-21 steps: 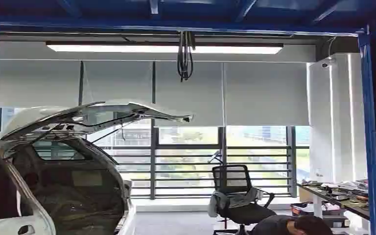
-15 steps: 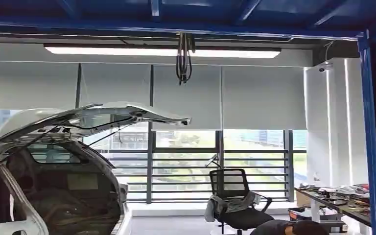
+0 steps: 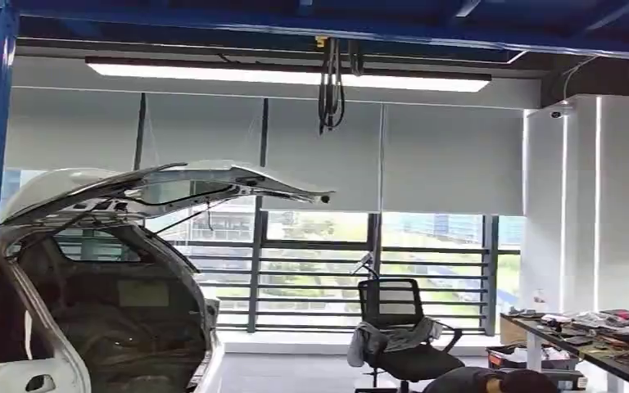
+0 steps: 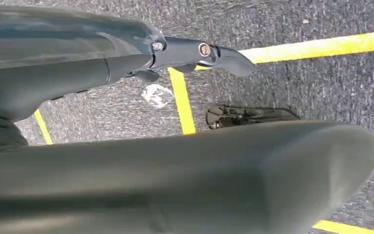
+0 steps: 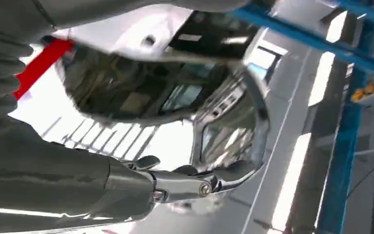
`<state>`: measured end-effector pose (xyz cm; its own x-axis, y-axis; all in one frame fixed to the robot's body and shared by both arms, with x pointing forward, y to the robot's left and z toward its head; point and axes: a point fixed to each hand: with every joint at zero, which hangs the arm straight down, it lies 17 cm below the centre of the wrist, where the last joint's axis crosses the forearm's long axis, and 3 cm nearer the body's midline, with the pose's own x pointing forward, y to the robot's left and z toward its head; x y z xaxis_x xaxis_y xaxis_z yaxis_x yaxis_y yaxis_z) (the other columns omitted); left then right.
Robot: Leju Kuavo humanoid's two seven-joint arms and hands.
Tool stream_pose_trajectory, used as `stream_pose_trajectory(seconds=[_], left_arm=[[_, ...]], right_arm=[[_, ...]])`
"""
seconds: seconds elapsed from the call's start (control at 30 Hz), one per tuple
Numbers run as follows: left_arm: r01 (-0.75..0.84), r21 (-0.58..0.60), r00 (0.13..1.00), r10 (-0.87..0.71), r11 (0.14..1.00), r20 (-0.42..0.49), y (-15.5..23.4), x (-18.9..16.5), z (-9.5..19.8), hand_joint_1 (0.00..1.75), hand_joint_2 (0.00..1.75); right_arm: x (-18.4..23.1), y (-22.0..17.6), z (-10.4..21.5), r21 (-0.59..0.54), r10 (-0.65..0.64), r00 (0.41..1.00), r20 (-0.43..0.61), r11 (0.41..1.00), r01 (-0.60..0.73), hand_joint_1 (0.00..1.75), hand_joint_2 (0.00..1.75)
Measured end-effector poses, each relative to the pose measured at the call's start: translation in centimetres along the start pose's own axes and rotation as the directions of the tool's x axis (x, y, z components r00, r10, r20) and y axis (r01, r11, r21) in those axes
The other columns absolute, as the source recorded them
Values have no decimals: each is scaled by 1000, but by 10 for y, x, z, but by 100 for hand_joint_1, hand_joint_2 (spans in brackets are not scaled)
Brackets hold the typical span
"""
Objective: Take the parts from the cabinet and place them on the table.
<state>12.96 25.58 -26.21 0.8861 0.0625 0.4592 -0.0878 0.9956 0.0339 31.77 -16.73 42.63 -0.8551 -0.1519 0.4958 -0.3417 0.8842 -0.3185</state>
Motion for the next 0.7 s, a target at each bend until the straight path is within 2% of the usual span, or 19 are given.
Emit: stream_pose_trajectory(seconds=[0.07, 0.17, 0.27, 0.43, 0.53, 0.6, 0.67, 0.7], left_arm=[[-8, -4, 1000, 8, 1000, -2, -1, 0, 0, 0, 0], [-29, -1, 1000, 29, 1000, -5, -1, -1, 0, 0, 0], [-44, 2, 999, 44, 999, -10, -1, -2, 1, 0, 0], [-51, -16, 999, 51, 999, -10, -5, -3, 2, 0, 0], [-54, -25, 999, 54, 998, -8, -8, -2, 2, 0, 0], [-58, -34, 998, 57, 998, -14, -14, -2, 2, 0, 0], [-62, -42, 998, 61, 997, -16, -20, -2, 3, 0, 0], [-64, -48, 998, 63, 997, -19, -24, -1, 3, 0, 0]], right_arm=[[-11, 5, 7, 37, -69, 996, -54, 997, 71, 0, 175], [-37, 9, 29, 88, -137, 973, -187, 984, 155, 0, 175], [-61, 4, 55, 144, -90, 948, -305, 980, 139, 0, 175], [-78, -13, 98, 308, -31, 862, -506, 927, 214, 0, 175], [-89, -39, 109, 406, 128, 811, -571, 903, 144, 0, 175], [-107, -61, 112, 495, 351, 760, -547, 868, -45, 0, 175], [-128, -74, 117, 592, 568, 674, -472, 771, -235, 0, 175], [-137, -73, 123, 638, 635, 636, -439, 718, -277, 0, 175]])
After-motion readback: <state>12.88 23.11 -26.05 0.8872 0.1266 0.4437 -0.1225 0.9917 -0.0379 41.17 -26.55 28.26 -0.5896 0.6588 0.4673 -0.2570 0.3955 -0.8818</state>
